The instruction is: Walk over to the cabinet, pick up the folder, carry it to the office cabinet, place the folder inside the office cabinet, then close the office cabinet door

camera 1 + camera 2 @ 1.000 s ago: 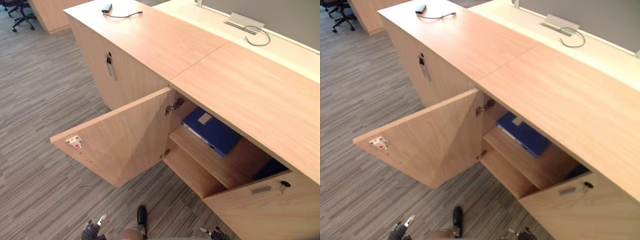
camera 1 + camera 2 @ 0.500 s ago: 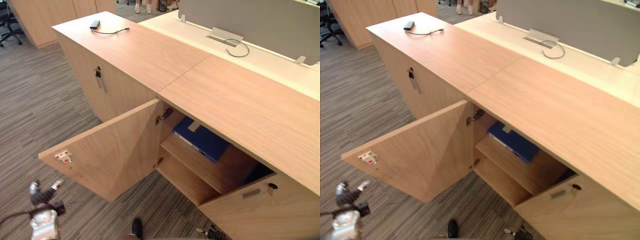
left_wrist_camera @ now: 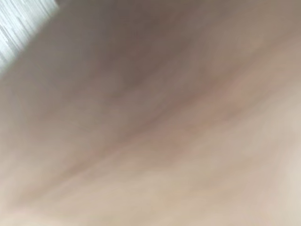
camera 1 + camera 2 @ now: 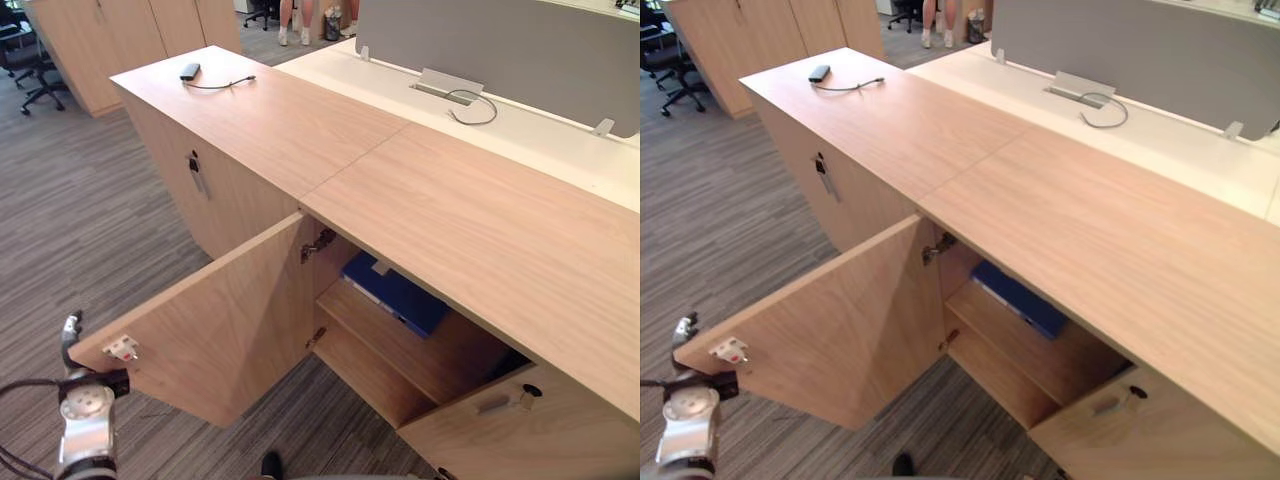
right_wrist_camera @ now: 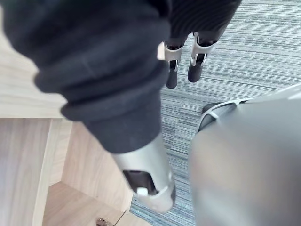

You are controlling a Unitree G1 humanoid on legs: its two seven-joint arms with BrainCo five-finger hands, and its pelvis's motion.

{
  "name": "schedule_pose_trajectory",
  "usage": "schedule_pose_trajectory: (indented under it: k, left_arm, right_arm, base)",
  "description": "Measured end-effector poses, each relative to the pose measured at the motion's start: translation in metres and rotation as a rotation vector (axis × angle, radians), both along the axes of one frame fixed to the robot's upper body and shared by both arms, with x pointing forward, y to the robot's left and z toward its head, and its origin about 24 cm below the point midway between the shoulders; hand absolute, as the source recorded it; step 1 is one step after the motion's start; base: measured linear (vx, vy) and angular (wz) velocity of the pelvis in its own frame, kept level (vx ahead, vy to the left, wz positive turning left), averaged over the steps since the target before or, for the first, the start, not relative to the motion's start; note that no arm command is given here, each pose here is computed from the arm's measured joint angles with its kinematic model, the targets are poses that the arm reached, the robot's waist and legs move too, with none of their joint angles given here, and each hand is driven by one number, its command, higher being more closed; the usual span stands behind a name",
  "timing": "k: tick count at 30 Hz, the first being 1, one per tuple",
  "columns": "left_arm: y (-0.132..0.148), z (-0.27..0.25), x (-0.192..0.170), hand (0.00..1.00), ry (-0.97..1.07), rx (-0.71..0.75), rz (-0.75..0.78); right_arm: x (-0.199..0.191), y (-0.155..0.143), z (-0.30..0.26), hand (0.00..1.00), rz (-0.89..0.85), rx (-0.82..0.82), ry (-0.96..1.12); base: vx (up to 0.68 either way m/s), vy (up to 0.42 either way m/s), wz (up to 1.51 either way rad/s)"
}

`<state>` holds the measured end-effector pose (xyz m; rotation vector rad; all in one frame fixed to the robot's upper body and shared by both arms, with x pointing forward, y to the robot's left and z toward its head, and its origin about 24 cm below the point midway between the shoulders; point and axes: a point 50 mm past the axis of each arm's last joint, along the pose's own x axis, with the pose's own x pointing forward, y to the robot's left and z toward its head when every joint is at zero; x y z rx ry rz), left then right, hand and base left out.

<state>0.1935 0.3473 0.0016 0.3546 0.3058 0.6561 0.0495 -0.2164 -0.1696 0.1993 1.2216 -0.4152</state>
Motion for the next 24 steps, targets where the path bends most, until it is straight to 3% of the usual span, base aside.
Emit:
schedule_pose_trajectory:
  k: [13, 20, 24]
  left_arm:
    - [-0.112, -0.035, -0.028, 0.00, 0.076, -0.202, -0.484]
    - [-0.193, -0.008, -0.032, 0.00, -0.010, -0.309, -0.922]
    - [-0.208, 0.009, -0.029, 0.00, -0.088, -0.310, -1.034]
  right_arm:
    - [0.005, 0.004, 0.001, 0.00, 0.094, -0.003, -0.010]
    - [0.017, 0.013, 0.002, 0.00, 0.204, 0.011, -0.041]
    - [0.020, 0.014, 0.003, 0.00, 0.210, 0.017, -0.059]
  base:
    - [-0.07, 0.048, 0.09]
    - [-0.07, 0.021, -0.32]
    - [-0.06, 0.022, -0.36]
